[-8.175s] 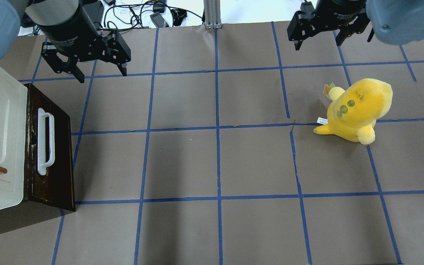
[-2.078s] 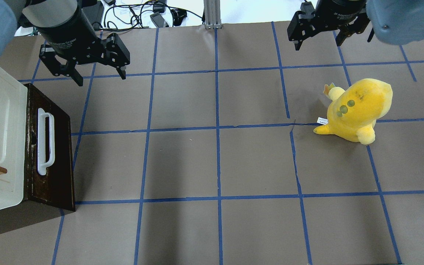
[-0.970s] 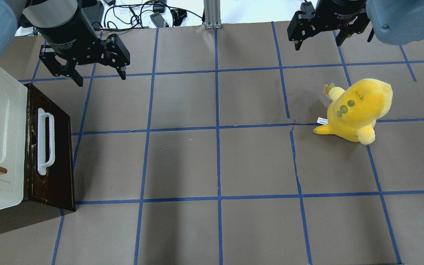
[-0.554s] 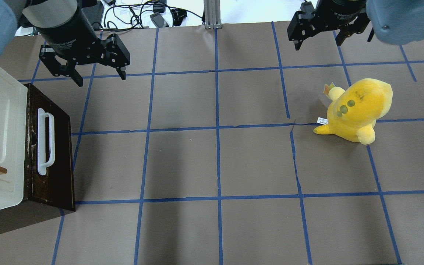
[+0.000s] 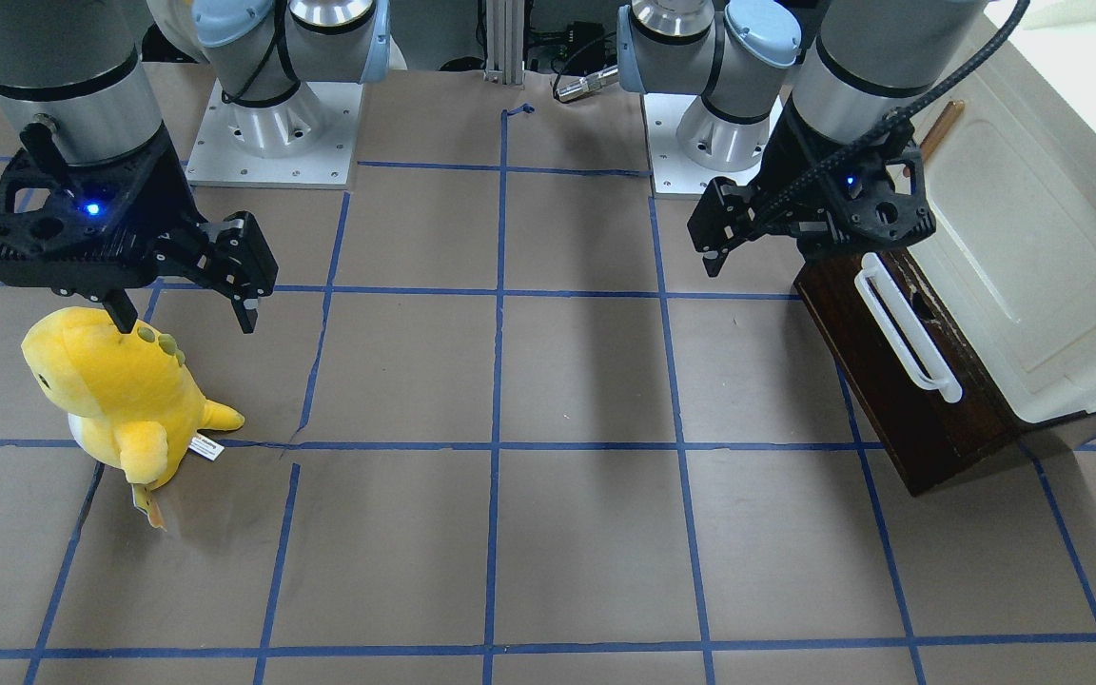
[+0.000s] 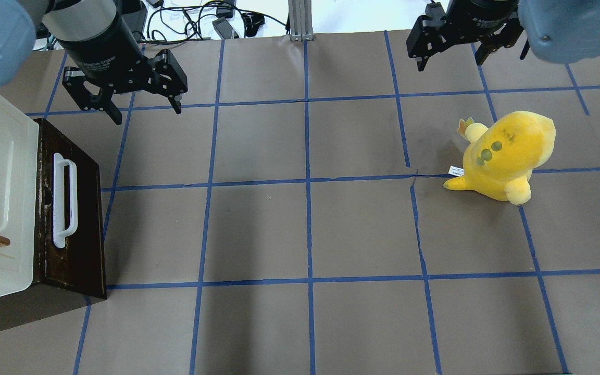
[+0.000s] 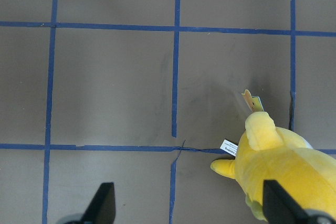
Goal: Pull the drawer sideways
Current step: 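Reach the left gripper down to the white drawer handle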
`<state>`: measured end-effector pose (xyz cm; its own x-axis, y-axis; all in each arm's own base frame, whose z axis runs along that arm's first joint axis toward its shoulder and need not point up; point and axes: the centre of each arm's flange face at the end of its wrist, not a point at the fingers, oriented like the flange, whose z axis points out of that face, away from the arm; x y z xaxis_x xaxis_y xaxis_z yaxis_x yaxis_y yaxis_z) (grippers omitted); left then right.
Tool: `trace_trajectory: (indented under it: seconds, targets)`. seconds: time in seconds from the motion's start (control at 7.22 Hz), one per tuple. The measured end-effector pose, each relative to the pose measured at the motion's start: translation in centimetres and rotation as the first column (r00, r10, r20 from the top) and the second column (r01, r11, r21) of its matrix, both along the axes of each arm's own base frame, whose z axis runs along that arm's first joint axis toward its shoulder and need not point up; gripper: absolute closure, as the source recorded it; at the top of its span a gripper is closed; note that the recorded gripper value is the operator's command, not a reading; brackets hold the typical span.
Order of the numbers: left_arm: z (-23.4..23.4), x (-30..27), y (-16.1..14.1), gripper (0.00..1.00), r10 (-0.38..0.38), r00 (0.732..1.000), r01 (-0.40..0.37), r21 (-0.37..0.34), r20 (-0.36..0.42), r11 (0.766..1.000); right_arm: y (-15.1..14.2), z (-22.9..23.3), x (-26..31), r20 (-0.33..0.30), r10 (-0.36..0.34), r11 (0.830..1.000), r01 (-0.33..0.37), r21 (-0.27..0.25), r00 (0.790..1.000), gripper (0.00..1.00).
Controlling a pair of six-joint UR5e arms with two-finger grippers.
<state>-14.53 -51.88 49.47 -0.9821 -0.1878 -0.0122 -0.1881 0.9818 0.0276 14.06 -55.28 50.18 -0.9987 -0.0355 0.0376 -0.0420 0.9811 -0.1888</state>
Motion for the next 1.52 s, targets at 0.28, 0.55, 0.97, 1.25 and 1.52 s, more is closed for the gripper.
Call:
trace_trajectory:
  seconds: [0.28, 0.55, 0.97, 1.25, 1.52]
  targets:
    - [-3.1, -2.7, -0.7, 0.00, -0.047, 0.987, 0.041, 0.048, 0.151, 0.998, 0.0, 0.0, 0.0, 0.000, 0.000, 1.000, 0.000, 0.001, 1.000, 0.00]
    - [-7.1, -6.0, -1.3, 0.00, -0.112, 0.925, 0.079, 0.104, 0.363, 0.991, 0.0, 0.0, 0.0, 0.001, 0.000, 1.000, 0.000, 0.000, 1.000, 0.00]
    - [-14.2, -7.1, -1.1, 0.00, -0.224, 0.748, 0.108, 0.219, 0.625, 0.970, 0.0, 0.0, 0.0, 0.001, 0.000, 1.000, 0.000, 0.000, 1.000, 0.00]
    - [-20.2, -5.6, -0.1, 0.00, -0.346, 0.587, 0.124, 0.341, 0.732, 0.932, 0.0, 0.0, 0.0, 0.000, 0.000, 1.000, 0.000, 0.000, 1.000, 0.00]
    - [-23.8, -3.1, 0.9, 0.00, -0.456, 0.449, 0.123, 0.453, 0.768, 0.883, 0.0, 0.0, 0.0, 0.000, 0.000, 1.000, 0.000, 0.000, 1.000, 0.00]
